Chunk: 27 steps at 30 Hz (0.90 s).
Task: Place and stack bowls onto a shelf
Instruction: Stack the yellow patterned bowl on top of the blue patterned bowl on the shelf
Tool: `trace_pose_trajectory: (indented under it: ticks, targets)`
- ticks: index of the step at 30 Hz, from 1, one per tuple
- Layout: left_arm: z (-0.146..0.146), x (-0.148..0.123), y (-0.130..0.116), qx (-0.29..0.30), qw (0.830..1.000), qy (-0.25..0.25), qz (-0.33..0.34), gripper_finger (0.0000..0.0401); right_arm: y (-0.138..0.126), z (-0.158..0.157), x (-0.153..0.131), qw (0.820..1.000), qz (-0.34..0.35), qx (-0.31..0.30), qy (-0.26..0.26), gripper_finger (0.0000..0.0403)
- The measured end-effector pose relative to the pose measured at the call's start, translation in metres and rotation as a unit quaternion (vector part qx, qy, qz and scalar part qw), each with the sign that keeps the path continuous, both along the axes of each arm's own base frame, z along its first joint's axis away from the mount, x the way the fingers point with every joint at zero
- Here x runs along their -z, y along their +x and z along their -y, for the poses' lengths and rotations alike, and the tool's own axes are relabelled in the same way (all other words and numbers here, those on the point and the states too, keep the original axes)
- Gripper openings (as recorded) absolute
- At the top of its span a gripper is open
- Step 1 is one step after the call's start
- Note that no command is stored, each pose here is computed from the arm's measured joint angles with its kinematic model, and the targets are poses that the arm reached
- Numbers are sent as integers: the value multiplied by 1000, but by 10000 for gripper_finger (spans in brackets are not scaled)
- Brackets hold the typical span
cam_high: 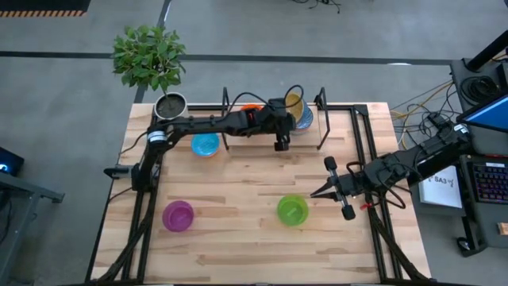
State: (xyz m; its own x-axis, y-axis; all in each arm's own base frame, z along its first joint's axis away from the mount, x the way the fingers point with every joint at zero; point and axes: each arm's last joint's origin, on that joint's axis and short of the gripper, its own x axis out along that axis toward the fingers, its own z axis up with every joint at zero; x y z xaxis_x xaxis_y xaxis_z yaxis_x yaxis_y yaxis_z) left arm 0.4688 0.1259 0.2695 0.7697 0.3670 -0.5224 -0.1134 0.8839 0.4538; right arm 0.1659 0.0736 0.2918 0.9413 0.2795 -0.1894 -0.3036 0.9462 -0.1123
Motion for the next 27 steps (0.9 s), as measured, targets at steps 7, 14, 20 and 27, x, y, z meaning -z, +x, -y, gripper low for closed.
trace_pose_trajectory:
  ticks: [7, 14, 20, 27]
  targets:
    - [-6, 1, -1, -6, 1000, 0, 0, 44, 0, 0, 0, 1000, 2, 4, -1, 9]
    - [-10, 14, 4, -9, 1000, 1, -4, 50, 0, 0, -1, 1000, 3, 5, 0, 9]
    - [-11, 19, 7, -7, 1000, 2, -2, 51, 0, 0, 0, 1000, 3, 5, 0, 9]
    - [-13, 10, 14, -7, 1000, 12, 27, 52, 0, 0, 0, 1000, 3, 4, -2, 9]
